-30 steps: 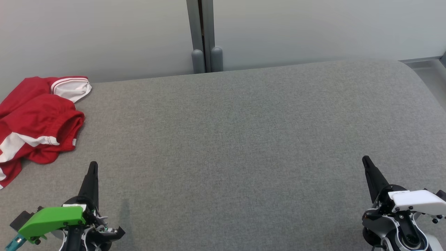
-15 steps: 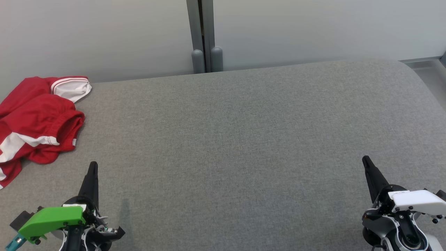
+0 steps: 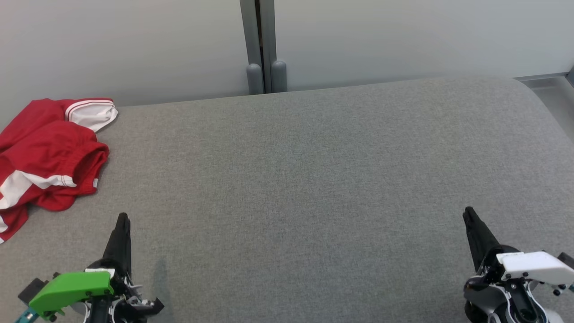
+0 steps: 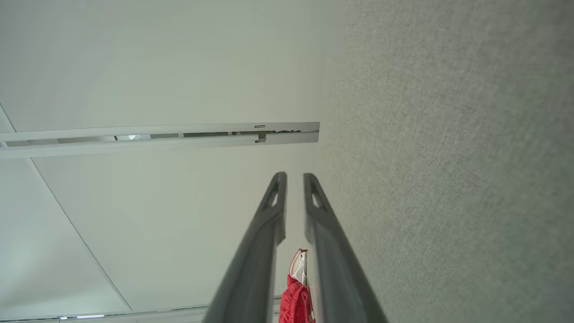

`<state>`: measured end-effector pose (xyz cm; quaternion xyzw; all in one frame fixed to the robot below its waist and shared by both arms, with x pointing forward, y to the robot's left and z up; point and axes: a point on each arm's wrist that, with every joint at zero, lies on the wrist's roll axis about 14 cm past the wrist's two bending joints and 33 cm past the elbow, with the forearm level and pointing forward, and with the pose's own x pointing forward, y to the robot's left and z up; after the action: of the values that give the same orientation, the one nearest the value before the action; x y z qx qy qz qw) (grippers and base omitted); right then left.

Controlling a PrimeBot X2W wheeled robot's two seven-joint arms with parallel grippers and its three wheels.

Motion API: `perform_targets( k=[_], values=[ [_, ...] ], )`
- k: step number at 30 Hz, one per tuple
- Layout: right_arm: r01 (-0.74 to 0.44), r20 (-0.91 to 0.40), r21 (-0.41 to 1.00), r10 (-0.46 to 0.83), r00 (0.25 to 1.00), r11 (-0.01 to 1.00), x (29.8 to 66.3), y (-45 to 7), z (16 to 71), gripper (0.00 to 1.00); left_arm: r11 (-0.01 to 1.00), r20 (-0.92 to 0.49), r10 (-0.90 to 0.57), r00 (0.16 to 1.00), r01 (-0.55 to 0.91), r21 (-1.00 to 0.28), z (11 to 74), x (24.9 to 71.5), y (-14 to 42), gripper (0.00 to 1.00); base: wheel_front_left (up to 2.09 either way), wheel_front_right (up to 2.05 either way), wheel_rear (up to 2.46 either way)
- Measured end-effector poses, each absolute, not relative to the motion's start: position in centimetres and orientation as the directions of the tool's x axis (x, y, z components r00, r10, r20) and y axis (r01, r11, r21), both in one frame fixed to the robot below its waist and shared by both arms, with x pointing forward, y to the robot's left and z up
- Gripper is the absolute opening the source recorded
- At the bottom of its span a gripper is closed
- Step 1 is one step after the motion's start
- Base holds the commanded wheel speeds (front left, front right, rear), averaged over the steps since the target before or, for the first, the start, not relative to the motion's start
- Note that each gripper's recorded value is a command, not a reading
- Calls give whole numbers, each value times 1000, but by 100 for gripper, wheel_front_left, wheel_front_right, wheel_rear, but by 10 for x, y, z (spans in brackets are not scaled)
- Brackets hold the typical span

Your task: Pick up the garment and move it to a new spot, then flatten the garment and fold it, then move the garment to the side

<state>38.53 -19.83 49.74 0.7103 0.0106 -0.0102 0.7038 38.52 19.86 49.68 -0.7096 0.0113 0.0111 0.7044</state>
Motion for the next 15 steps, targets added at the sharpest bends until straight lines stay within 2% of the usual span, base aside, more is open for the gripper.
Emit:
perform_targets(
  k=[6, 15],
  values=[
    [108, -108, 994, 0, 994, -21, 373, -194, 471, 100, -16, -112, -2, 994, -112, -994, 470, 371, 194, 100, 0, 0, 0],
    [111, -111, 994, -13, 994, 21, 373, -191, 471, 100, 18, -92, 7, 996, -92, -996, 476, 372, 190, 100, 0, 0, 0]
  ],
)
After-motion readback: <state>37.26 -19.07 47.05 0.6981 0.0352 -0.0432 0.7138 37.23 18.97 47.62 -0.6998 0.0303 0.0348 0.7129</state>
